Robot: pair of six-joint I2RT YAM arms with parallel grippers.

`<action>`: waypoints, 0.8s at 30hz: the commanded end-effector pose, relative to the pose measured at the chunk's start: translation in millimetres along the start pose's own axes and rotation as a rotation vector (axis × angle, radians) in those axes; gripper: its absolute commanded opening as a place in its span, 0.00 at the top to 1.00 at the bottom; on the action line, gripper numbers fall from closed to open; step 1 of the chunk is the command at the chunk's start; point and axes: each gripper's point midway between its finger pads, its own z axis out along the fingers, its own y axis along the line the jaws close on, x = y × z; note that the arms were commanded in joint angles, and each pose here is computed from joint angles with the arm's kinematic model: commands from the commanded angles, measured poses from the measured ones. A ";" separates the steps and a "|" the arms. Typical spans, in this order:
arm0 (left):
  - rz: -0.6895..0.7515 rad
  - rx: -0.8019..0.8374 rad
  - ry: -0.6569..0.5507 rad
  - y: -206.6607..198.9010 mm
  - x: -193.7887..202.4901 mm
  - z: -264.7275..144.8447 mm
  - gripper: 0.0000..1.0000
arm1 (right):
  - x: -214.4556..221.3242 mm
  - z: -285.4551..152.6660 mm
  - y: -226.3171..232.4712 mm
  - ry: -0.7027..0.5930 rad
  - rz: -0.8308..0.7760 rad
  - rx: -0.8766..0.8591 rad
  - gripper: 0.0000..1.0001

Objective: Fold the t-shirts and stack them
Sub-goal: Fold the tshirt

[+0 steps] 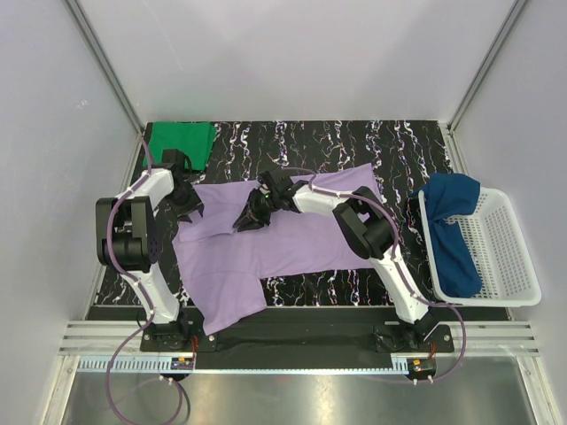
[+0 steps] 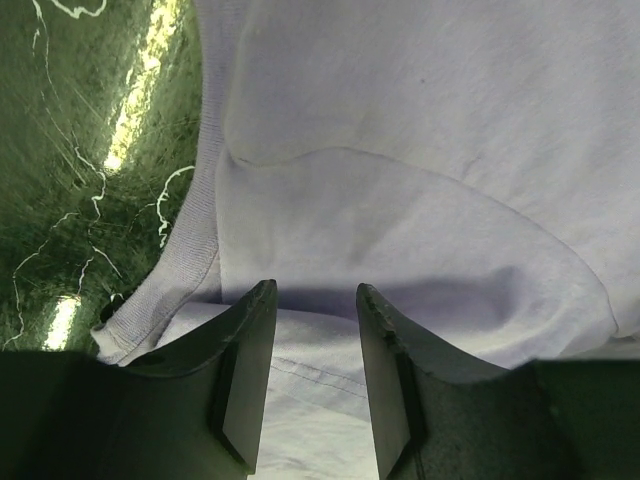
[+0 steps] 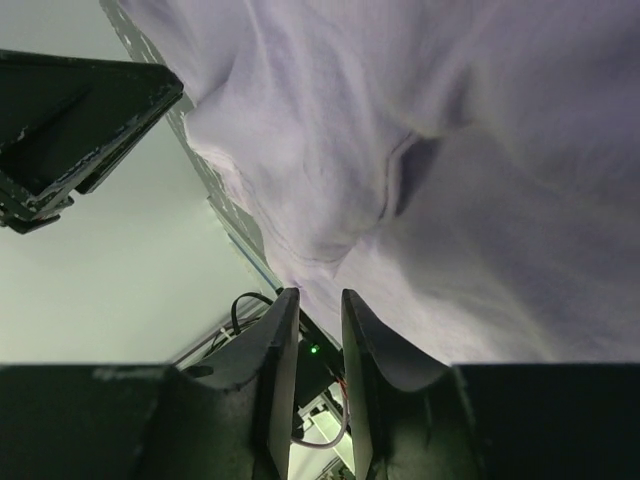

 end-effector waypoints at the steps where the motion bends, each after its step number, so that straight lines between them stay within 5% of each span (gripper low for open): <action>1: -0.029 0.009 -0.081 -0.1 -12.9 -16.1 0.57 | 2.3 3.9 11.4 0.016 -0.031 -0.025 0.69; 17: -0.064 -0.007 -0.045 3.3 -2.7 -6.0 0.57 | -2.4 23.0 15.3 0.032 -0.036 -0.032 0.68; 20: -0.066 -0.012 -0.045 3.5 -3.7 -4.8 0.56 | -2.5 24.6 15.5 0.035 -0.032 -0.027 0.75; 24: -0.061 -0.024 -0.036 4.7 -3.6 -1.3 0.56 | 0.7 18.0 16.3 0.031 -0.035 -0.011 1.00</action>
